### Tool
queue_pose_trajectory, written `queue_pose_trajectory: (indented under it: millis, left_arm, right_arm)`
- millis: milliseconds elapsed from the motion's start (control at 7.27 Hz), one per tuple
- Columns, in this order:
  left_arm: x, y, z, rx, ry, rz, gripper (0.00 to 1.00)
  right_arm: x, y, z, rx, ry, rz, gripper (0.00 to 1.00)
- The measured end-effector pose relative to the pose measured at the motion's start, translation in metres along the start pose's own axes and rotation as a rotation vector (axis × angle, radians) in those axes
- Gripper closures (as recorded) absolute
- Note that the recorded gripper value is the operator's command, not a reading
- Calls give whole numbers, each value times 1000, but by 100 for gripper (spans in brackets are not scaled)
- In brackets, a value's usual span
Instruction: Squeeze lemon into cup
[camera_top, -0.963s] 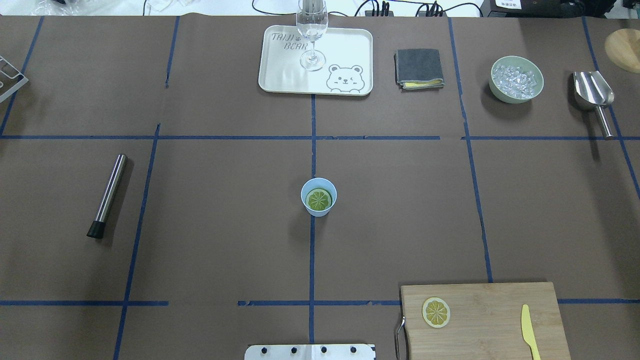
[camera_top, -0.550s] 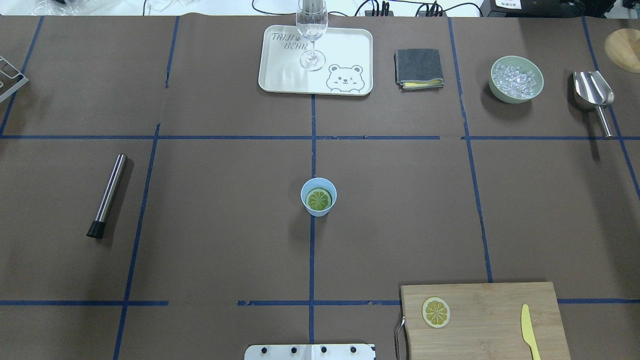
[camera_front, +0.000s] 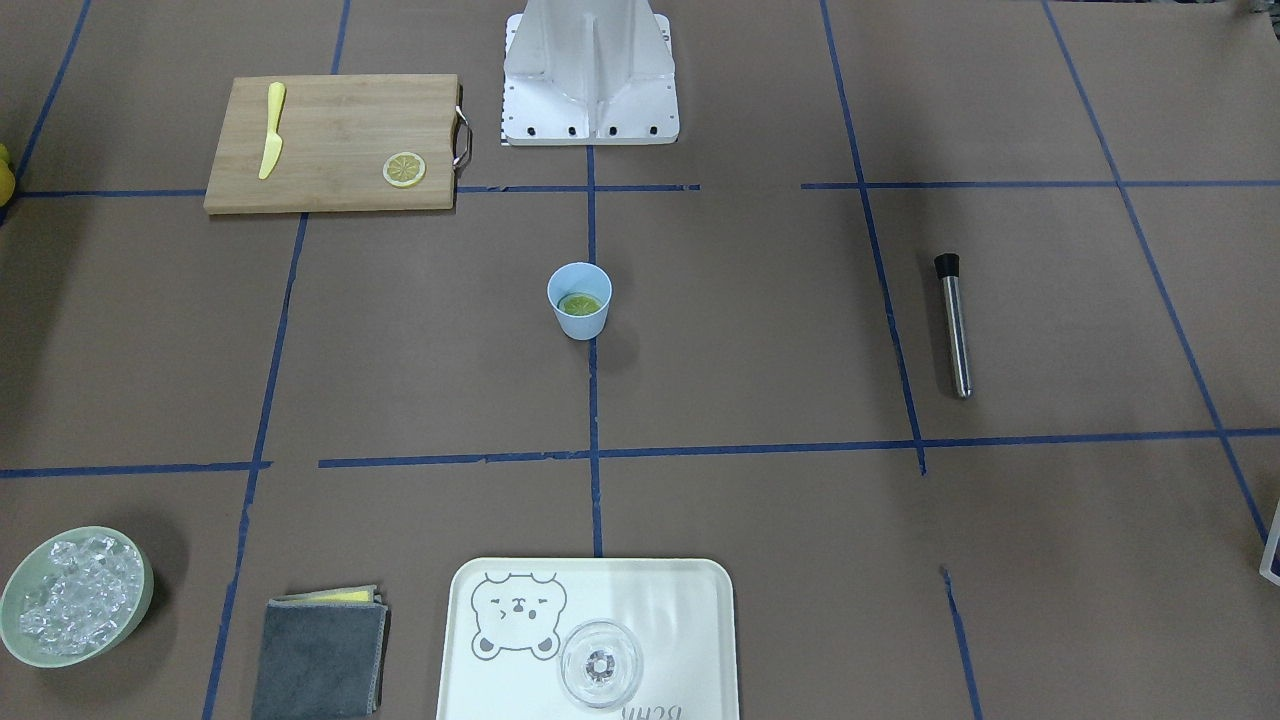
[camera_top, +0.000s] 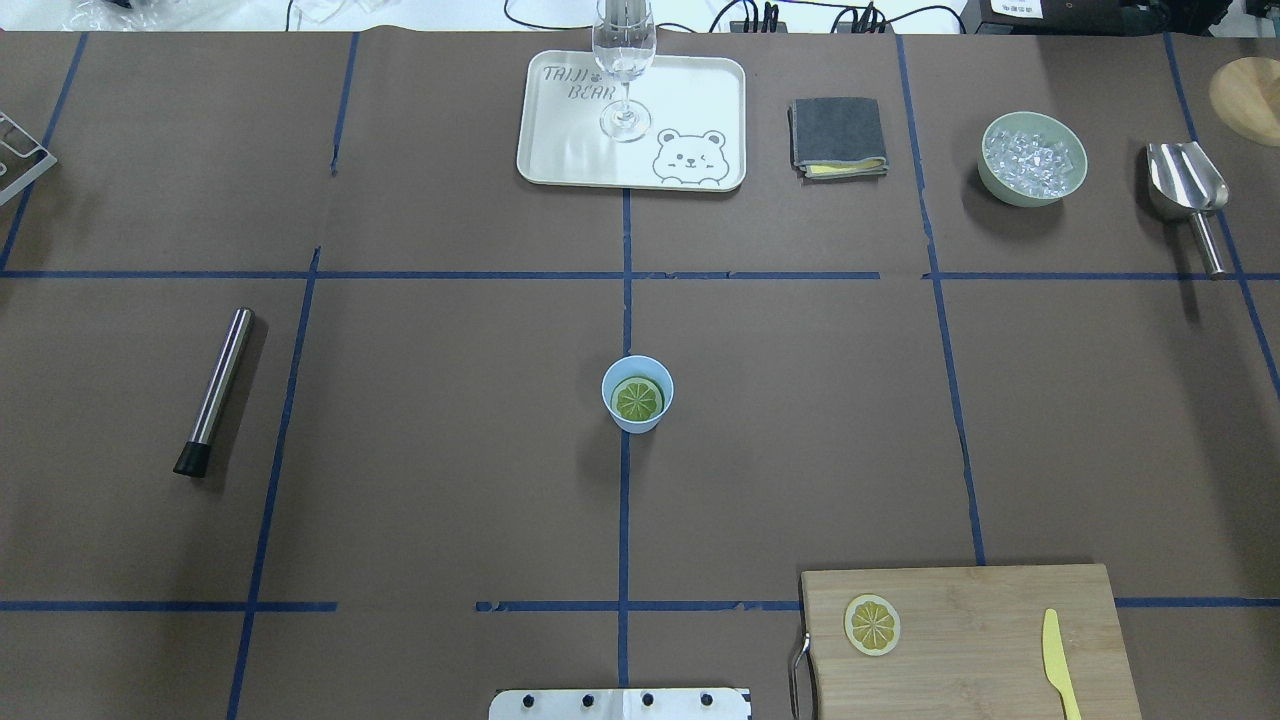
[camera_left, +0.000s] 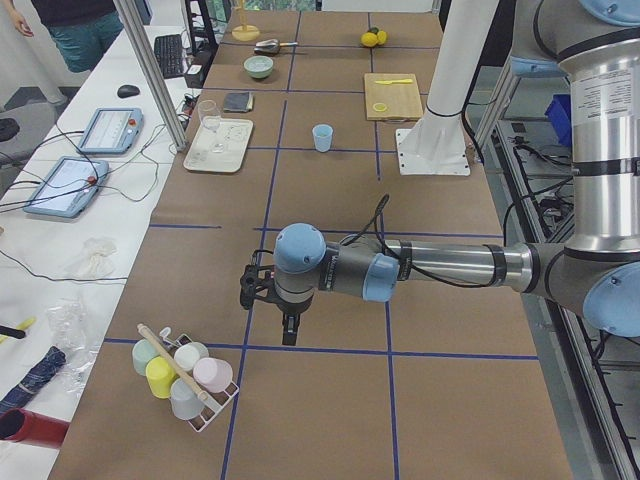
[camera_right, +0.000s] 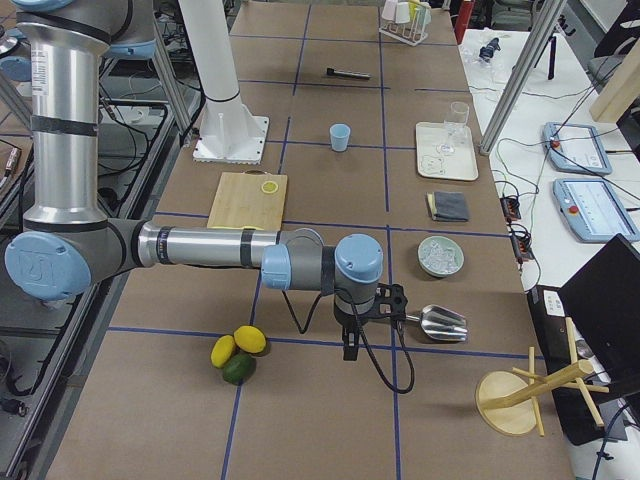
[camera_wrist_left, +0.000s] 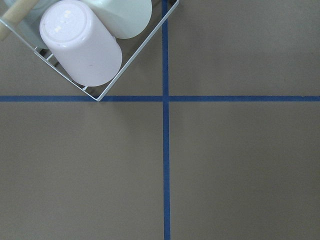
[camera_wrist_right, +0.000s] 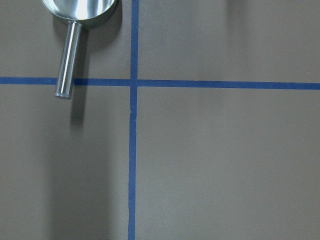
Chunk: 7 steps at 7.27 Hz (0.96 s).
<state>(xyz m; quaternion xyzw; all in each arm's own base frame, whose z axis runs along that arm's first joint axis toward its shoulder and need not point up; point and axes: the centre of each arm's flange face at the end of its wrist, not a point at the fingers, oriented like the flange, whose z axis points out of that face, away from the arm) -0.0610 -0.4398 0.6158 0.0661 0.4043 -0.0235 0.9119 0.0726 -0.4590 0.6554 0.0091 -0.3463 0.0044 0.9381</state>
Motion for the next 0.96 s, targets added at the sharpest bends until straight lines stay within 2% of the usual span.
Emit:
queue_pose_trajectory:
  millis: [962]
  left_arm:
    - [0,0,1,-2,1,-3,0]
  right_arm:
    - [2,1,2,-5,1,6,0]
